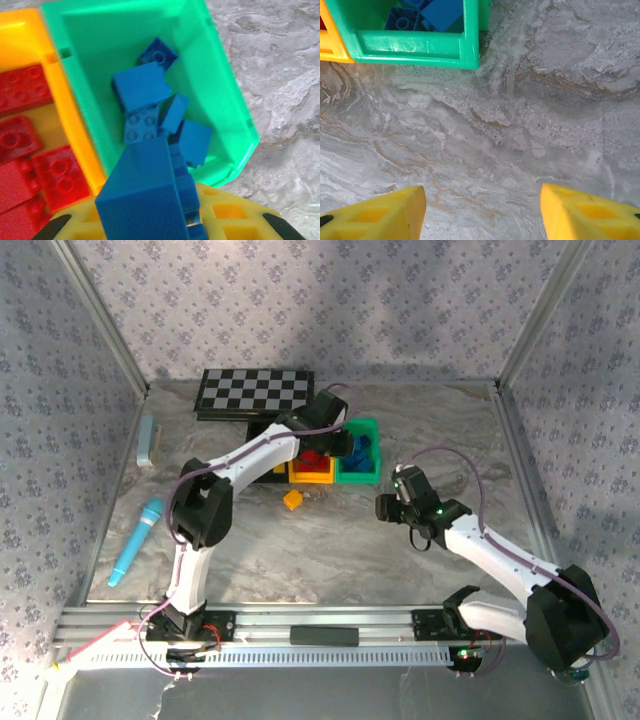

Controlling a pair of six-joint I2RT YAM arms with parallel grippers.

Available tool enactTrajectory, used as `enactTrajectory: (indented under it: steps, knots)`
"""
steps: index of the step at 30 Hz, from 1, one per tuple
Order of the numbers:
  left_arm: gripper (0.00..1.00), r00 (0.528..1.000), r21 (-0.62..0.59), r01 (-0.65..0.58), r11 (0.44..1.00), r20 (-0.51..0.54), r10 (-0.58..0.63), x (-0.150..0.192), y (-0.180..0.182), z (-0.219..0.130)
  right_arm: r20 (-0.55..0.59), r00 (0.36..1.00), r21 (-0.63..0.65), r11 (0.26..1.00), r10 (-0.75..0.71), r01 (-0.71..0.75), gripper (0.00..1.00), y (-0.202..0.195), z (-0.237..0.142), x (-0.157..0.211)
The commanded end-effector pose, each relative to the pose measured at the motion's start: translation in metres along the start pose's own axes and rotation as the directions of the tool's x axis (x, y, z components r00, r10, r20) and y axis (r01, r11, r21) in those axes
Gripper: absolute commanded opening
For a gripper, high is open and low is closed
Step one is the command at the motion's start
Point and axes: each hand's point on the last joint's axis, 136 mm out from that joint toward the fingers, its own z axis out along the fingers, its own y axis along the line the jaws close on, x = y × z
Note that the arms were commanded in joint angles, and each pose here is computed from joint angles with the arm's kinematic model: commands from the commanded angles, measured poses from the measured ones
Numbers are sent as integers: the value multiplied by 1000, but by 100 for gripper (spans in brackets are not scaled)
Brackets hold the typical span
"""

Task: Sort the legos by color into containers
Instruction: Place the lego in the container.

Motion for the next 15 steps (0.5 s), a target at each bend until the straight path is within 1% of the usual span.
enactTrajectory:
  steps: [1, 9, 10, 12, 15]
  knots:
    - [9, 999, 27, -21, 999, -29, 22, -6, -11, 8, -46, 999, 10, 1000, 18, -18, 63, -7, -2, 17]
    - [9, 999, 53, -27, 998, -20, 28, -28, -23, 28, -50, 998, 84, 996, 34, -30, 65, -31, -15, 36]
    - [9, 999, 54, -29, 998, -14, 30, -31, -24, 30, -55, 998, 88, 996, 39, -34, 65, -34, -15, 39]
    - [9, 999, 43, -28, 999, -36, 30, -31, -24, 37, -69, 996, 92, 995, 50, -44, 65, -39, -13, 46]
    - [10, 999, 51, -28, 998, -33, 30, -39, -27, 46, -49, 997, 78, 996, 55, -51, 65, -38, -15, 44]
